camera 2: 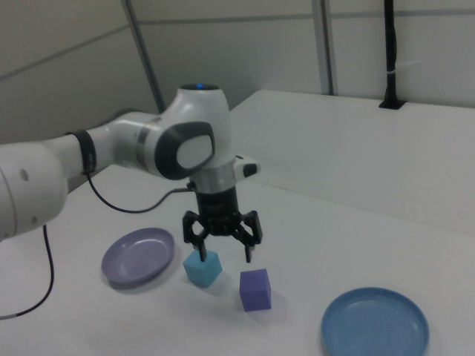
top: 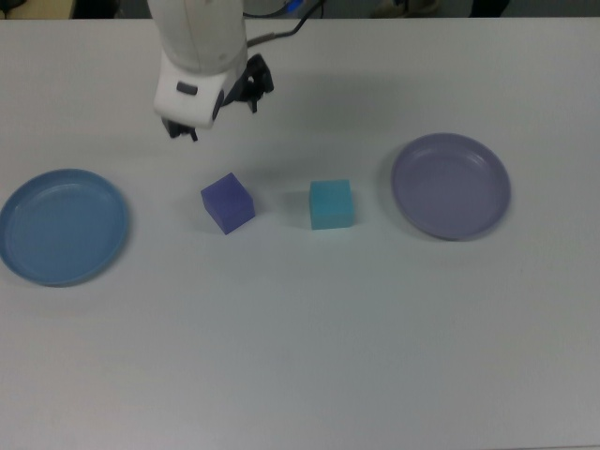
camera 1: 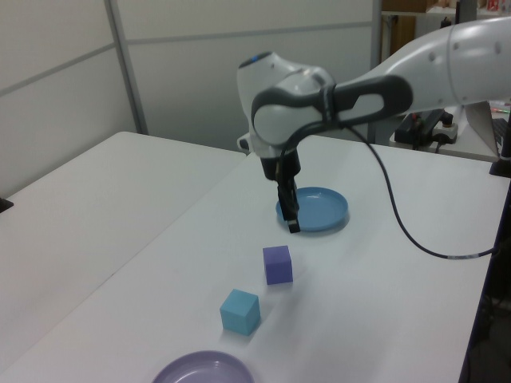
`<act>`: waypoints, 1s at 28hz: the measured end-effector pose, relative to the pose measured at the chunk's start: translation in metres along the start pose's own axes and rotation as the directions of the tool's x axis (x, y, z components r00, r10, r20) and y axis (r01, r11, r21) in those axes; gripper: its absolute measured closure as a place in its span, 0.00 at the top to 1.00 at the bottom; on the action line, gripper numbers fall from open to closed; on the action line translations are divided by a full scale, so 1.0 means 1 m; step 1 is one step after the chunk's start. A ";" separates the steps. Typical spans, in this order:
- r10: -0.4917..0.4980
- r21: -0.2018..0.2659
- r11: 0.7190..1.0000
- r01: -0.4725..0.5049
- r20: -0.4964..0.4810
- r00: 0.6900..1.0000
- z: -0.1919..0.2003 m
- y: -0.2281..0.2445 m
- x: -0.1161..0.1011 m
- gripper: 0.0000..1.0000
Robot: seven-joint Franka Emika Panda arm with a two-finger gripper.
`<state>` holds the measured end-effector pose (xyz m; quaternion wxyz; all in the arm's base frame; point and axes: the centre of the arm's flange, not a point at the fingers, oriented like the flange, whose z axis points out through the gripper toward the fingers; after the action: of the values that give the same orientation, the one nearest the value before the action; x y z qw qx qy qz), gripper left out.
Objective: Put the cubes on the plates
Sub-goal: 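Move the gripper over the purple cube and lower it, then close the gripper on the purple cube and lift it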
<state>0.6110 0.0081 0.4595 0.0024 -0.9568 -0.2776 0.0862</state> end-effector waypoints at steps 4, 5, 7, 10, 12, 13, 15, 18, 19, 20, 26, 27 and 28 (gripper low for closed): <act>-0.009 -0.031 0.999 0.009 0.000 1.000 0.025 0.015 0.010 1.00; -0.009 -0.036 0.999 0.009 -0.004 1.000 0.031 0.018 0.012 1.00; -0.009 -0.047 0.999 0.008 -0.017 1.000 0.046 0.024 0.016 1.00; -0.012 -0.056 0.998 0.010 -0.033 0.999 0.064 0.027 0.020 1.00; -0.016 -0.060 0.998 0.014 -0.031 0.999 0.077 0.027 0.023 1.00; -0.019 -0.063 0.998 0.018 -0.024 1.000 0.082 0.028 0.023 1.00; -0.025 -0.071 0.997 0.023 -0.015 1.000 0.089 0.028 0.025 1.00; -0.027 -0.079 0.997 0.026 -0.012 1.000 0.099 0.029 0.029 1.00; -0.025 -0.080 0.996 0.024 -0.013 1.000 0.102 0.029 0.030 1.00; -0.021 -0.082 0.996 0.020 -0.017 1.000 0.105 0.029 0.032 1.00; 0.007 -0.085 0.996 -0.009 -0.028 1.000 0.123 0.031 0.041 1.00; 0.014 -0.085 0.996 -0.016 -0.028 0.999 0.126 0.031 0.042 1.00; 0.023 -0.085 0.996 -0.026 -0.029 0.999 0.128 0.031 0.043 1.00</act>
<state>0.6415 -0.0008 0.3251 -0.0354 -0.9605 -0.2693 0.0609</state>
